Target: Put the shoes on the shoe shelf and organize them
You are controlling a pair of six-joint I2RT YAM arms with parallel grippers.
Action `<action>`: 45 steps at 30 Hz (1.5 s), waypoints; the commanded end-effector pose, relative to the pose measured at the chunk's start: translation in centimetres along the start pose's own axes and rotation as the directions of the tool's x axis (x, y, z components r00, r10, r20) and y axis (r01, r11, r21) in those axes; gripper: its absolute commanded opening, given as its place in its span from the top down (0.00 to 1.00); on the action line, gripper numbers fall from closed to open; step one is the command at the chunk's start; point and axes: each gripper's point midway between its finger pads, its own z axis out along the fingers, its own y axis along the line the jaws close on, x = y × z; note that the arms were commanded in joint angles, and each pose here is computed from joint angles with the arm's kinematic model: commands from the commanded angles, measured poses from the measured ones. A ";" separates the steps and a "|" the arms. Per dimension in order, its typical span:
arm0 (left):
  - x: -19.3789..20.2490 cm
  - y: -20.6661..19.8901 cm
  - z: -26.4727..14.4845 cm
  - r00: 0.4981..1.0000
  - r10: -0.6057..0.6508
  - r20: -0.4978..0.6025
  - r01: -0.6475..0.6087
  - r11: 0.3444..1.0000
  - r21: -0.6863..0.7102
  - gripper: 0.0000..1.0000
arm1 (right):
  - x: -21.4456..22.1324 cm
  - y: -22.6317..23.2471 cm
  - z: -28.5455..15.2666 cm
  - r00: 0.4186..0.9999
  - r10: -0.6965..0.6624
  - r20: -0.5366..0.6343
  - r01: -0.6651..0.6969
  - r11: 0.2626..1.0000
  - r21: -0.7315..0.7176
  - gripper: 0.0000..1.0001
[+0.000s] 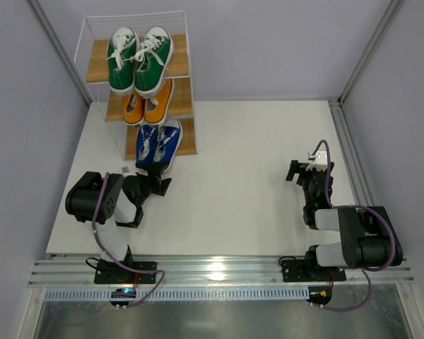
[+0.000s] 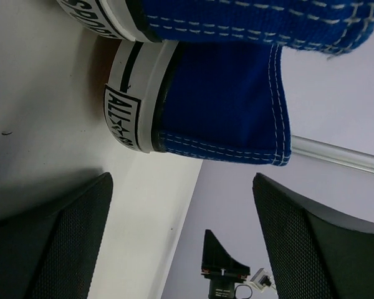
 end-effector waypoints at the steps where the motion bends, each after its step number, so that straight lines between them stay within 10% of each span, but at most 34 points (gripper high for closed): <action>1: -0.3 -6.0 -0.6 1.000 0.013 0.008 -0.015 0.969 0.247 0.10 | -2.6 0.1 0.5 0.996 0.015 0.092 -0.014 1.000 -0.007 0.03; 5: -0.1 -7.8 -0.2 1.000 0.029 -0.008 -0.025 0.955 0.294 0.19 | -2.7 0.2 0.6 0.995 0.015 0.095 -0.014 1.000 -0.008 0.03; 12: -0.2 -7.4 -0.6 0.999 0.045 -0.005 -0.042 0.959 0.280 1.00 | -2.6 0.1 0.5 0.996 0.015 0.092 -0.014 1.000 -0.007 0.03; 45: -0.2 -13.4 3.8 0.991 0.093 -0.091 -0.049 0.914 0.402 1.00 | -2.7 0.1 0.6 0.995 0.015 0.095 -0.014 1.000 -0.007 0.03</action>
